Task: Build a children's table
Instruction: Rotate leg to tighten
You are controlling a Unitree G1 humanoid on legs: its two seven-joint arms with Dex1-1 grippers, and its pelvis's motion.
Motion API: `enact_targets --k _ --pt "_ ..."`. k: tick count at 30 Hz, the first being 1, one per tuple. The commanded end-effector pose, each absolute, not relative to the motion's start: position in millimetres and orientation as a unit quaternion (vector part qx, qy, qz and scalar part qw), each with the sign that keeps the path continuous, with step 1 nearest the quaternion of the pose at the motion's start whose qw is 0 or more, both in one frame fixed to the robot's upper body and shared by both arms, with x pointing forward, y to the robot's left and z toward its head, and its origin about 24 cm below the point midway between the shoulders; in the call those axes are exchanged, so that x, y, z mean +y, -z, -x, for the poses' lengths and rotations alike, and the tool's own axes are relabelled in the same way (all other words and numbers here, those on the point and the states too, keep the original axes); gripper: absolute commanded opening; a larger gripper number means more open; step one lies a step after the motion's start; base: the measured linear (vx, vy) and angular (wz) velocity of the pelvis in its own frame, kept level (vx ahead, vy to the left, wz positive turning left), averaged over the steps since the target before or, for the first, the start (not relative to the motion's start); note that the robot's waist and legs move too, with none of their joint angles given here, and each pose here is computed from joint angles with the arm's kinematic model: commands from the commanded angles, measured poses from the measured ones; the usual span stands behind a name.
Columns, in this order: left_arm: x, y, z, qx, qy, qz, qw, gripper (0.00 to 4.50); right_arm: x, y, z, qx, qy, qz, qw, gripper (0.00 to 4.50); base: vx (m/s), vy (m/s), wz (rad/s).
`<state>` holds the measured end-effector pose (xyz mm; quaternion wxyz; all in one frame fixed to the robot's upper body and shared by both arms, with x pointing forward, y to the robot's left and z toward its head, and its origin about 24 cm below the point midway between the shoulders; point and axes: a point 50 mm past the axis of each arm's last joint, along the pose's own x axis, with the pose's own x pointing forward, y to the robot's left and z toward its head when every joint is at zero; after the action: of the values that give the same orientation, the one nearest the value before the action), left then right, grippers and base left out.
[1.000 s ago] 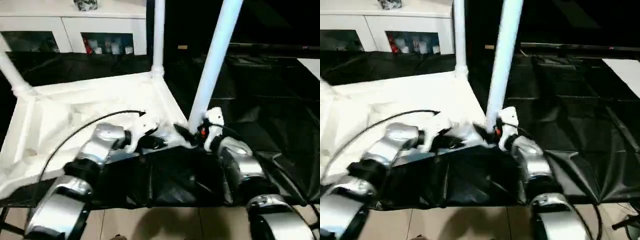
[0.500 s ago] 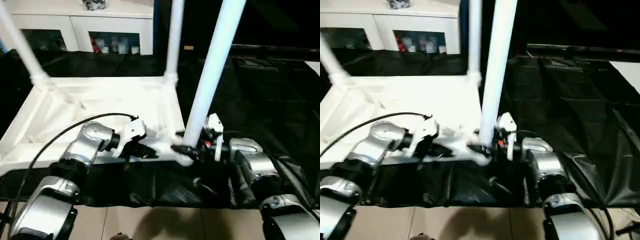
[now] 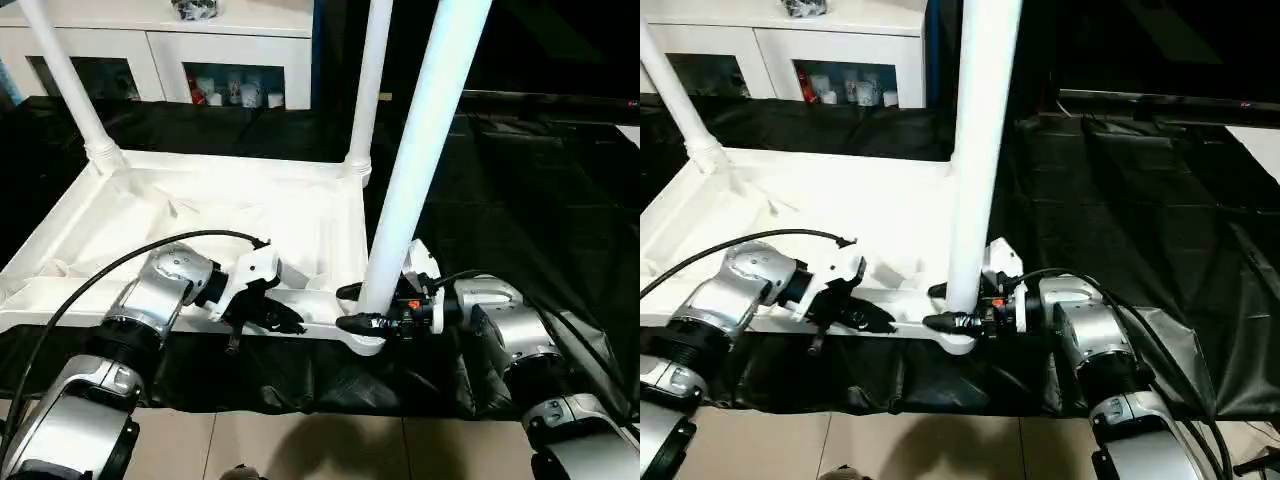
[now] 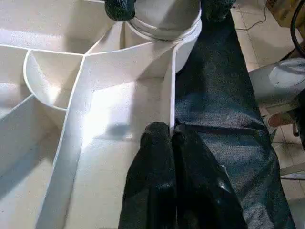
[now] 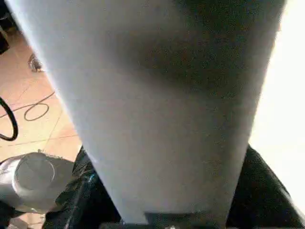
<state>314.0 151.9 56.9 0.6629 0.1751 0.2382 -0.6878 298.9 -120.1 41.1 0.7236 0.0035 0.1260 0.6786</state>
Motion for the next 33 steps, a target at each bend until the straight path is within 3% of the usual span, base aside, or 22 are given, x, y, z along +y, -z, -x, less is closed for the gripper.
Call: enact_targets --k 1,2,3,6,8,10,13,16,17,21,28,33 --pt "137.5 -60.5 -323.8 0.217 0.659 -0.183 0.697 0.0 -106.2 -24.8 -291.6 0.159 -0.673 -0.028 0.722 2.16 0.0 0.0 0.0" --pt "136.3 -60.6 -326.1 0.214 0.648 -0.183 0.707 0.0 -105.8 -24.3 -293.9 0.156 -0.658 -0.029 0.736 2.16 0.0 0.0 0.0" --pt "131.4 -61.9 -332.6 0.206 0.622 -0.179 0.734 0.0 -104.9 -21.5 -301.1 0.15 -0.607 -0.027 0.78 2.16 0.0 0.0 0.0" --pt "123.5 -63.4 -339.5 0.196 0.592 -0.174 0.762 0.0 -105.1 -16.9 -310.2 0.149 -0.534 -0.028 0.831 2.12 0.0 0.0 0.0" --pt "105.1 -65.2 -346.9 0.182 0.554 -0.159 0.797 0.0 -106.8 -9.5 -321.9 0.157 -0.418 -0.046 0.894 2.09 0.0 0.0 0.0" --pt "99.8 -65.5 -348.2 0.179 0.544 -0.154 0.805 0.0 -107.1 -8.0 -324.1 0.16 -0.391 -0.053 0.905 2.06 0.0 0.0 0.0" --pt "75.4 -65.7 -348.3 0.166 0.531 -0.137 0.82 0.0 -108.1 -1.0 -333.9 0.185 -0.266 -0.066 0.944 2.05 0.0 0.0 0.0" --pt "56.3 -61.2 -342.5 0.156 0.546 -0.159 0.807 0.0 -89.8 0.4 -333.1 0.179 -0.262 -0.043 0.947 2.05 0.0 0.0 0.0" --pt "54.2 -59.2 -340.9 0.157 0.552 -0.166 0.802 0.0 -82.2 -1.9 -332.3 0.165 -0.277 -0.046 0.945 2.6 0.0 0.0 0.0" --pt "57.1 -57.4 -340.8 0.16 0.553 -0.173 0.799 0.0 -73.8 -7.8 -332.6 0.14 -0.301 -0.062 0.941 2.8 0.0 0.0 0.0" --pt "83.8 -57.1 -337.5 0.171 0.583 -0.182 0.773 0.0 -80.6 -17.8 -331.6 0.104 -0.387 -0.038 0.915 3.33 0.0 0.0 0.0" --pt "106.0 -56.7 -329.6 0.181 0.627 -0.193 0.732 0.0 -93.4 -21.0 -322.0 0.107 -0.493 -0.028 0.863 3.33 0.0 0.0 0.0"
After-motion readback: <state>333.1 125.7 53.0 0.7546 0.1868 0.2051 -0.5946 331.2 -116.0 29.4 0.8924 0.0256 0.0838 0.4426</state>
